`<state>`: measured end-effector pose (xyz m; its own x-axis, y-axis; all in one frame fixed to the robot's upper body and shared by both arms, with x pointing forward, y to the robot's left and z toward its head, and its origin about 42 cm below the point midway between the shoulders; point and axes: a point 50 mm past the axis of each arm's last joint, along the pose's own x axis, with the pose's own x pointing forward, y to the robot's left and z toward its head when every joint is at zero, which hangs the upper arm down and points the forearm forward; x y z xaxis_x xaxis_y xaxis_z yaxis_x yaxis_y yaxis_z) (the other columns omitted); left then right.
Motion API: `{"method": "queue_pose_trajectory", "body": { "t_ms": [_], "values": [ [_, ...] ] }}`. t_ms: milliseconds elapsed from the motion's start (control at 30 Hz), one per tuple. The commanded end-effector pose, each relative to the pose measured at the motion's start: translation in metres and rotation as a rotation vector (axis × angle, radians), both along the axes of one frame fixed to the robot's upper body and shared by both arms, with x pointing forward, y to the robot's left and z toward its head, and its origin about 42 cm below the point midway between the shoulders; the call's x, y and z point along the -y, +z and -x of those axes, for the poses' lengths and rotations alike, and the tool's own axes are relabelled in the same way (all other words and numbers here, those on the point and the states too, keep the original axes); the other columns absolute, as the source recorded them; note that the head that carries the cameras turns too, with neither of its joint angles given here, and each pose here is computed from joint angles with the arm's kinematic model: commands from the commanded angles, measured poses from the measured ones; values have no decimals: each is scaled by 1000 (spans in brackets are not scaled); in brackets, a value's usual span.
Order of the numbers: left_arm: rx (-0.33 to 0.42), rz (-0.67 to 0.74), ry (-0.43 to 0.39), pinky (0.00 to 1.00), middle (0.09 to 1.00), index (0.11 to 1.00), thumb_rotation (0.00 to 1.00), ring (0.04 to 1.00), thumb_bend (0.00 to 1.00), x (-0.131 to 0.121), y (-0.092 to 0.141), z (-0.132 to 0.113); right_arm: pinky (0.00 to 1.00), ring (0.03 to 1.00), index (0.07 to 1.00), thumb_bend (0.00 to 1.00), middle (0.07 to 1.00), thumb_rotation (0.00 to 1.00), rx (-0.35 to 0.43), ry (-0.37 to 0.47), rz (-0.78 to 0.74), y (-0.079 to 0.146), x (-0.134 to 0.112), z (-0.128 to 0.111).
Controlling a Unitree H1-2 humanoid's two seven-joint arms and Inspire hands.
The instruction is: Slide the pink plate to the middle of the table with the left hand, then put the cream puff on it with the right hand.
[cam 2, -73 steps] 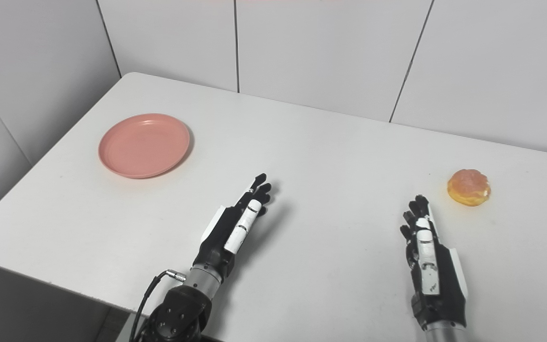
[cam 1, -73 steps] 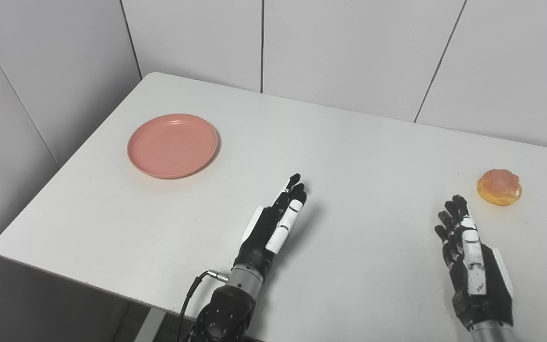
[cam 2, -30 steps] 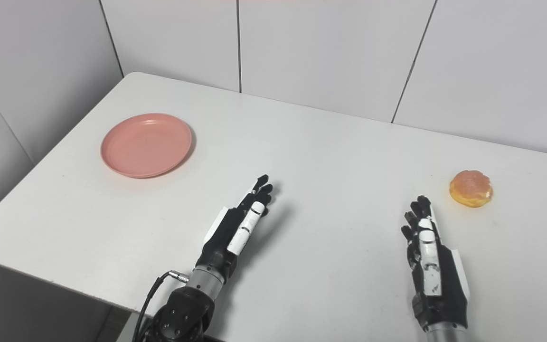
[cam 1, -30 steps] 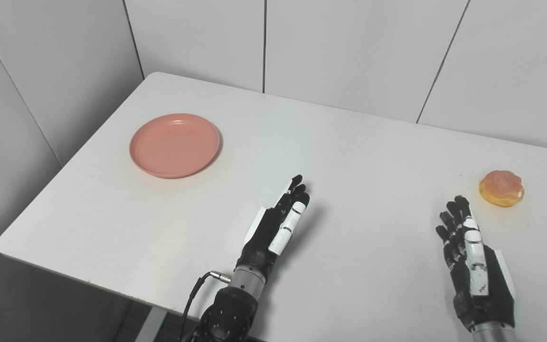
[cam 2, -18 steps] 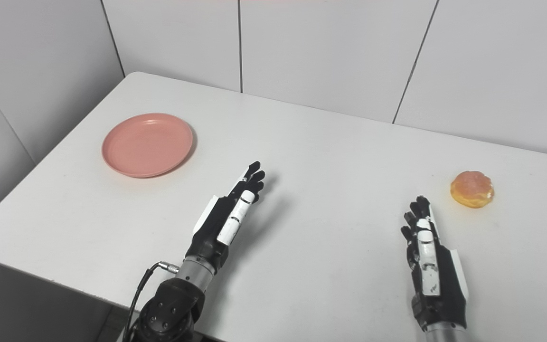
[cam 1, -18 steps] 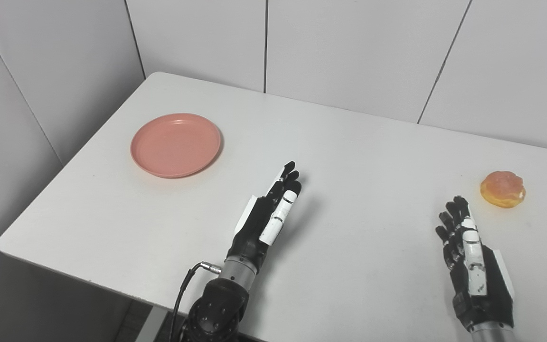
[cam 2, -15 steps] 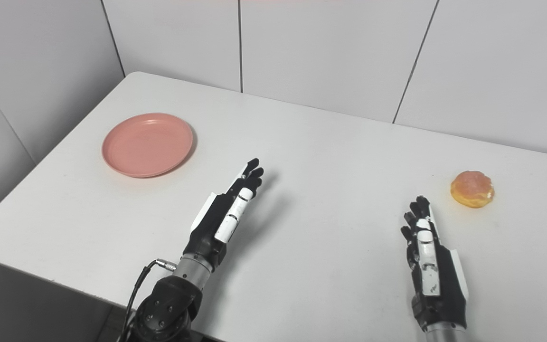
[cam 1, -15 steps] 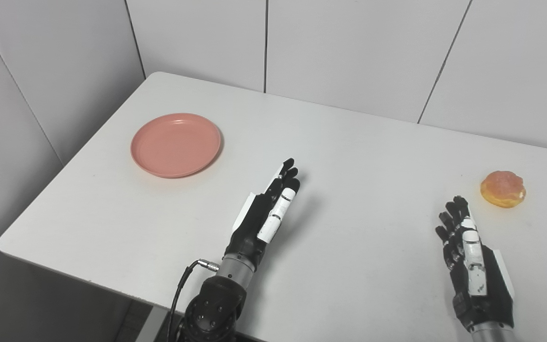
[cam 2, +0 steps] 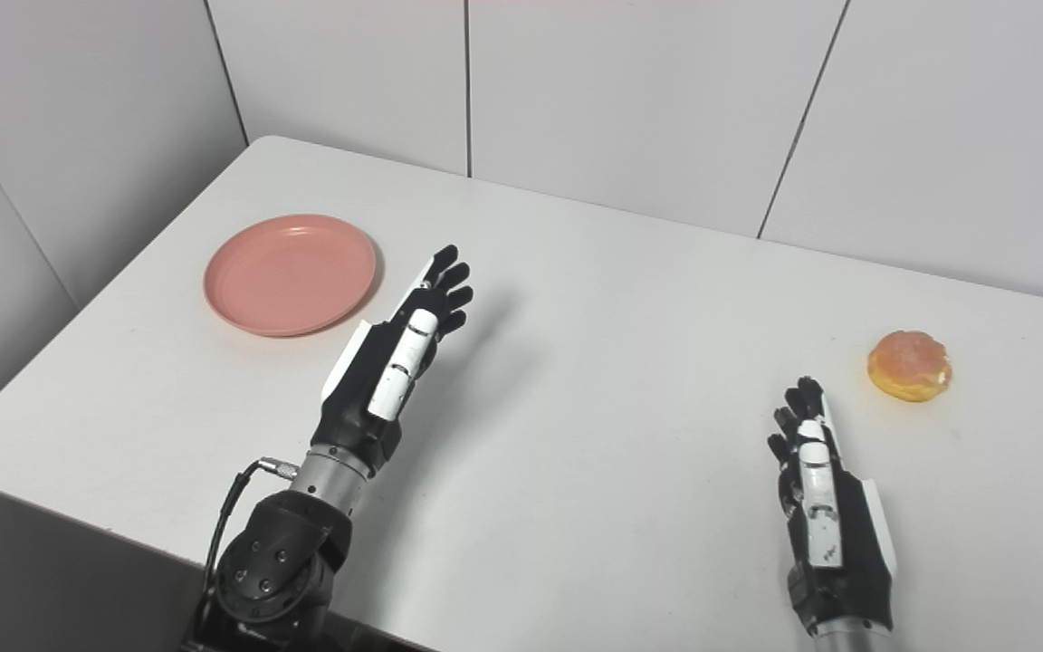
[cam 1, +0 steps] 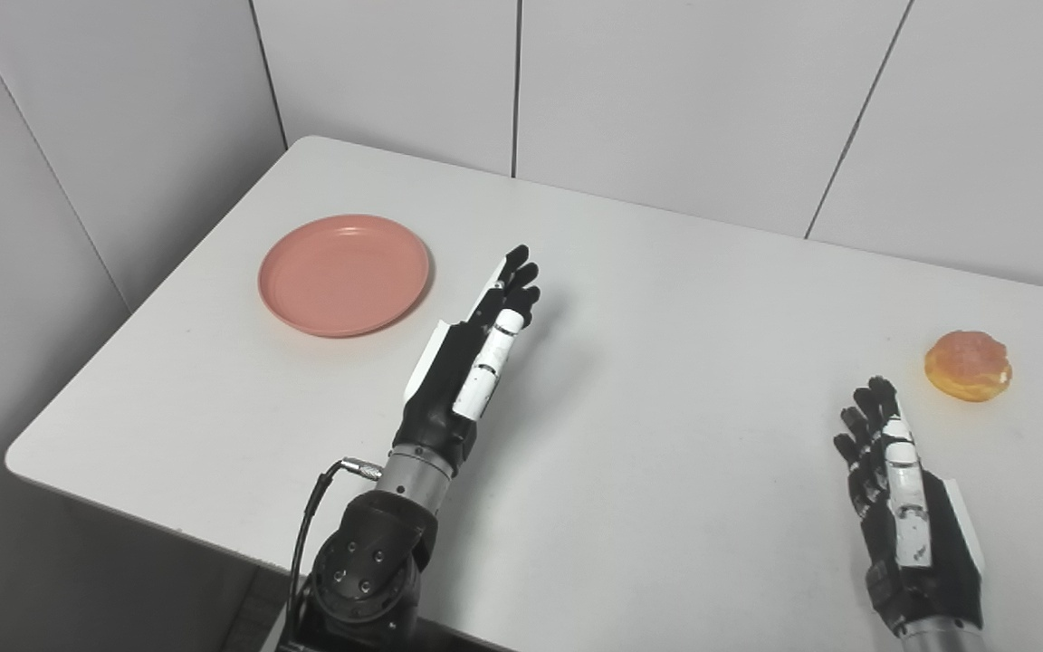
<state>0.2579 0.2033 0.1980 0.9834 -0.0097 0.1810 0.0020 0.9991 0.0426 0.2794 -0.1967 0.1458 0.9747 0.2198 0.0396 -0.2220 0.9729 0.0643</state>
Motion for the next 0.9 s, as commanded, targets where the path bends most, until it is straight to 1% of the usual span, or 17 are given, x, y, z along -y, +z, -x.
{"method": "queue_pose_trajectory", "body": {
  "t_ms": [0, 200, 433, 500, 633, 733, 867],
  "values": [
    [86, -13, 10, 933, 967, 961, 1000, 938, 489, -3, 23, -7, 1000, 1000, 1000, 138, 1000, 1000, 96, 13, -18, 13, -1, -5],
    [118, 26, 75, 927, 940, 928, 1000, 927, 498, -22, 42, -20, 1000, 1000, 1000, 124, 1000, 1000, 84, 11, -23, 14, -1, -5],
    [144, 14, 112, 946, 937, 917, 1000, 927, 518, -48, 50, -35, 1000, 1000, 1000, 132, 1000, 1000, 78, 11, -23, 14, -1, -4],
    [162, 16, 133, 925, 927, 906, 1000, 916, 528, -56, 50, -41, 1000, 1000, 1000, 137, 1000, 1000, 83, 14, -20, 13, -1, -4],
    [177, 1, 181, 891, 915, 893, 1000, 905, 507, -71, 51, -51, 1000, 1000, 1000, 123, 1000, 1000, 87, 16, -19, 12, 0, -3],
    [184, 4, 195, 900, 918, 894, 1000, 907, 488, -77, 54, -55, 1000, 1000, 1000, 117, 1000, 1000, 79, 14, -21, 13, 0, -2],
    [216, 11, 230, 899, 906, 881, 1000, 896, 455, -83, 65, -64, 1000, 1000, 1000, 121, 1000, 1000, 75, 13, -18, 13, 0, -2]
  ]
}}
